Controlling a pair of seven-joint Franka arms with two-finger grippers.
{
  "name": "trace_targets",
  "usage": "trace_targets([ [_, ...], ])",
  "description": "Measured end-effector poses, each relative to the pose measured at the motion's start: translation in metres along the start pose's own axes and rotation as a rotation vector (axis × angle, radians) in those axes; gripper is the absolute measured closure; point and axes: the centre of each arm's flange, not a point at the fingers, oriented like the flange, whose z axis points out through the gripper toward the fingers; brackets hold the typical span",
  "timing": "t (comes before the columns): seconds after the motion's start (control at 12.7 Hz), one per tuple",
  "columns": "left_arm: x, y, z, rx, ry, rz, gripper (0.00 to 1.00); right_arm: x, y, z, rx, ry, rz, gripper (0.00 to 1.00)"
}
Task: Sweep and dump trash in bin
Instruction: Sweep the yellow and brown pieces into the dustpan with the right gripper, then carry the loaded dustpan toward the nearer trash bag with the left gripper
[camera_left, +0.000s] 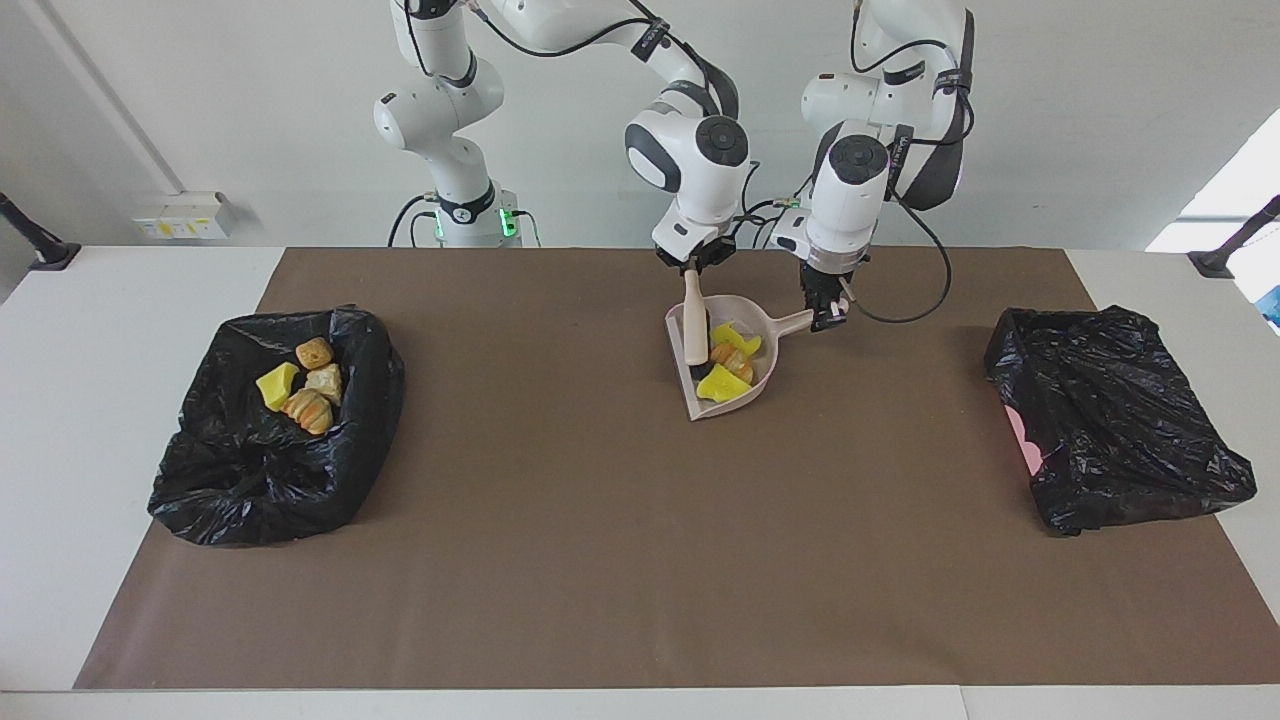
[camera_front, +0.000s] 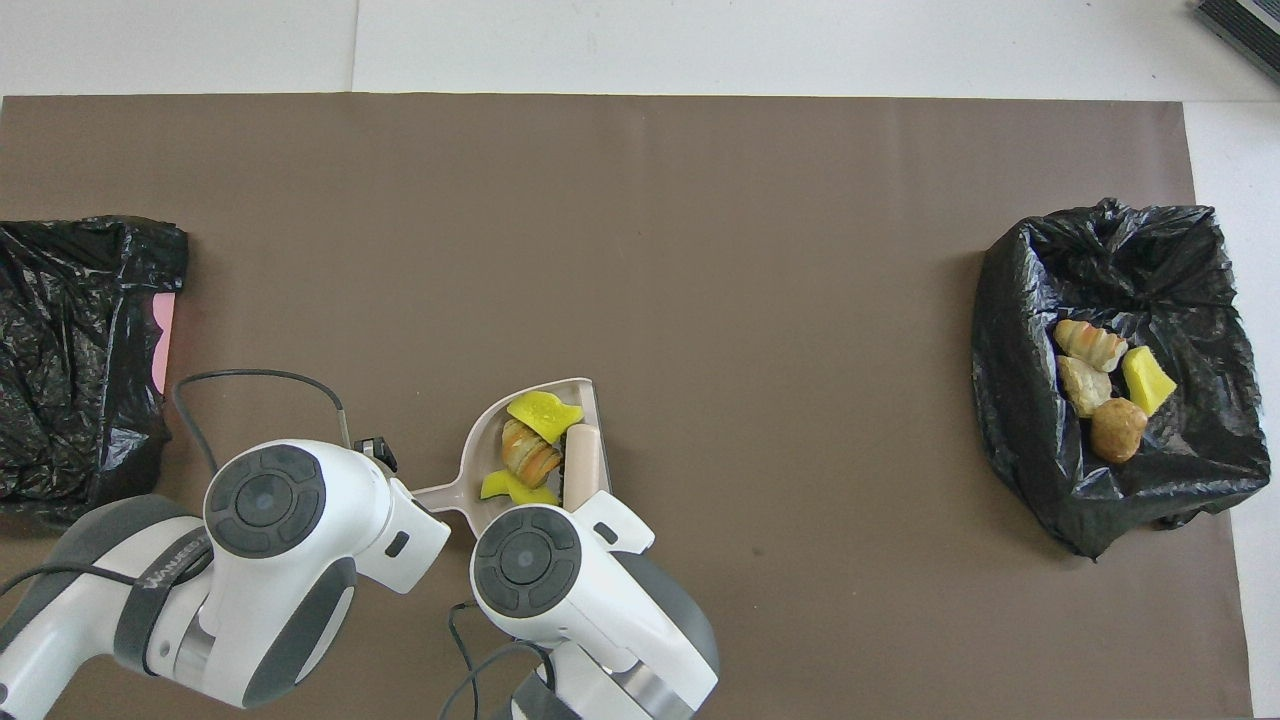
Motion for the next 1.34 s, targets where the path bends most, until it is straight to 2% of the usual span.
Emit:
trace_targets([
  [0.16,-0.007,-0.007,0.0,0.015,0.013,-0.03,0.69,-0.001,0.009,-0.006,-0.052,-0.04,0.005,0.73],
  [0.31,-0.015,-0.013,0.001,-0.011,0.055,-0.098,0.69,0.003,0.027,-0.021,-0.089,-0.045,0.019,0.73],
  [0.47,-0.028,-0.02,0.002,-0.04,0.105,-0.175,0.69,0.007,0.056,-0.046,-0.099,-0.05,0.02,0.73],
  [0.63,-0.035,-0.026,0.0,-0.039,0.119,-0.202,0.69,0.011,0.084,-0.069,-0.106,-0.038,0.02,0.73],
  [0.79,-0.041,-0.032,-0.01,-0.023,0.132,-0.227,0.69,0.011,0.088,-0.073,-0.101,-0.026,0.021,0.73],
  [1.02,-0.077,-0.056,-0.047,-0.032,0.138,-0.314,0.69,0.001,0.071,-0.052,-0.102,-0.007,-0.006,0.73],
  [1.34,-0.16,-0.093,-0.091,-0.018,0.156,-0.488,0.69,-0.028,0.009,0.011,-0.167,0.034,0.007,0.73],
])
